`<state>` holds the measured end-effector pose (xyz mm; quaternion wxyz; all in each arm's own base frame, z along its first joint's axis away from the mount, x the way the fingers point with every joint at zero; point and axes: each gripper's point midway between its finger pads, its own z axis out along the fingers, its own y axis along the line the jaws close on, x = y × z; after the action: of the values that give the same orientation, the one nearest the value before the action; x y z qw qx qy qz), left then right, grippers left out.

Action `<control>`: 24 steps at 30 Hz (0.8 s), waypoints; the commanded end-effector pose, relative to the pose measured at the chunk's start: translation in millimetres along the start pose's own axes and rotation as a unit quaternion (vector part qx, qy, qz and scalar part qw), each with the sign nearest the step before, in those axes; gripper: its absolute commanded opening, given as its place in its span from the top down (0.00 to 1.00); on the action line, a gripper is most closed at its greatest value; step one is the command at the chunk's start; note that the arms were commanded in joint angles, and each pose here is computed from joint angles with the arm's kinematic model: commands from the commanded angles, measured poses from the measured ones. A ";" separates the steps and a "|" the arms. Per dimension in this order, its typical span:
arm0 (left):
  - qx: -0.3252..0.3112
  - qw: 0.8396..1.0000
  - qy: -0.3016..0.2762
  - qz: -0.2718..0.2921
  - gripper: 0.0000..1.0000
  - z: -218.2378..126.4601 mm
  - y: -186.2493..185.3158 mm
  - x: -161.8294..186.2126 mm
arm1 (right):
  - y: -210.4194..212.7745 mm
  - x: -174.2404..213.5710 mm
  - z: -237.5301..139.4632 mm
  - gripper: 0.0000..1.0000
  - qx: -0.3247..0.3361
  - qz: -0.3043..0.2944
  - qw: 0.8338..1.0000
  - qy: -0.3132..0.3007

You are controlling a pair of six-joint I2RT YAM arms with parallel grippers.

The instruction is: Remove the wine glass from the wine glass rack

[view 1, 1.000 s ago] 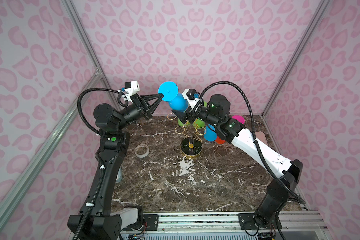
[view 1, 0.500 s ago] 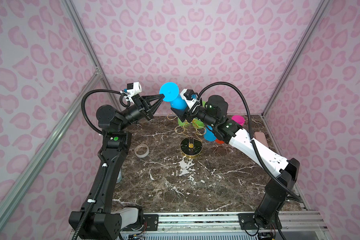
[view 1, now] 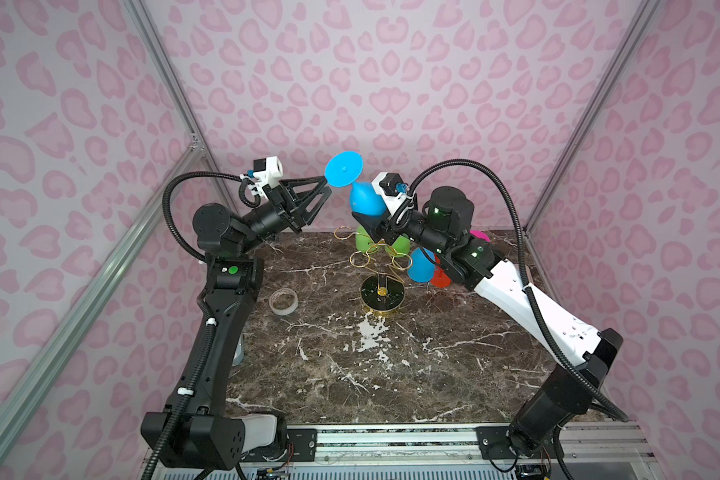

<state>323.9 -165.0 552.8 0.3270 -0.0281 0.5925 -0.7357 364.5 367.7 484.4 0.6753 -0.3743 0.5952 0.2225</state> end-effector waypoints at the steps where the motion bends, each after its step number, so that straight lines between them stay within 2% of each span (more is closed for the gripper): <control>1: -0.001 0.999 0.001 0.051 0.55 2.9 -4.7 -4.1 | -6.2 4.4 -11.6 0.19 0.011 0.016 0.999 0.037; 3: -0.016 0.995 -0.001 0.100 0.55 4.6 -2.2 -7.6 | -10.9 4.8 -19.4 0.20 0.014 0.022 0.998 0.057; 5: -0.032 0.990 -0.007 0.139 0.48 4.8 2.6 -11.1 | -18.4 6.7 -26.5 0.20 0.018 0.036 0.997 0.072; 9: -0.067 0.969 -0.020 0.238 0.42 4.5 17.7 -21.1 | -34.7 13.3 -35.4 0.22 0.021 0.069 0.990 0.118; 10: -0.073 0.961 -0.024 0.266 0.39 4.2 19.9 -23.1 | -37.8 17.3 -36.6 0.22 0.022 0.076 0.988 0.132; 11: -0.088 0.950 -0.022 0.298 0.30 3.1 29.3 -22.8 | -40.3 19.2 -38.1 0.22 0.024 0.079 0.986 0.142; 12: -0.110 0.935 -0.025 0.337 0.22 0.9 40.0 -25.5 | -43.1 22.2 -39.8 0.22 0.027 0.082 0.985 0.151; 13: -0.135 0.924 -0.030 0.358 0.24 -2.2 50.4 -28.6 | -44.4 24.1 -41.2 0.22 0.028 0.084 0.984 0.157; 16: -0.175 0.872 -0.048 0.454 0.30 -11.1 65.3 -33.5 | -46.4 32.1 -44.7 0.22 0.030 0.095 0.979 0.178; 18: -0.191 0.830 -0.053 0.521 0.31 -14.7 64.3 -32.9 | -44.7 38.4 -46.0 0.22 0.027 0.101 0.976 0.193; 20: -0.192 0.794 -0.060 0.574 0.37 -18.2 56.2 -32.6 | -43.6 42.4 -45.7 0.22 0.025 0.103 0.974 0.202; 22: -0.180 0.757 -0.065 0.625 0.38 -18.3 44.5 -29.1 | -41.9 44.3 -44.1 0.22 0.020 0.107 0.973 0.206; 24: -0.150 0.701 -0.068 0.694 0.38 -15.0 28.1 -19.1 | -39.0 47.7 -41.7 0.23 0.011 0.111 0.971 0.213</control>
<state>356.3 -145.7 503.8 0.6970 0.2126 0.6092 -0.3128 379.3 301.3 457.5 0.5313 -0.3315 0.7547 0.1954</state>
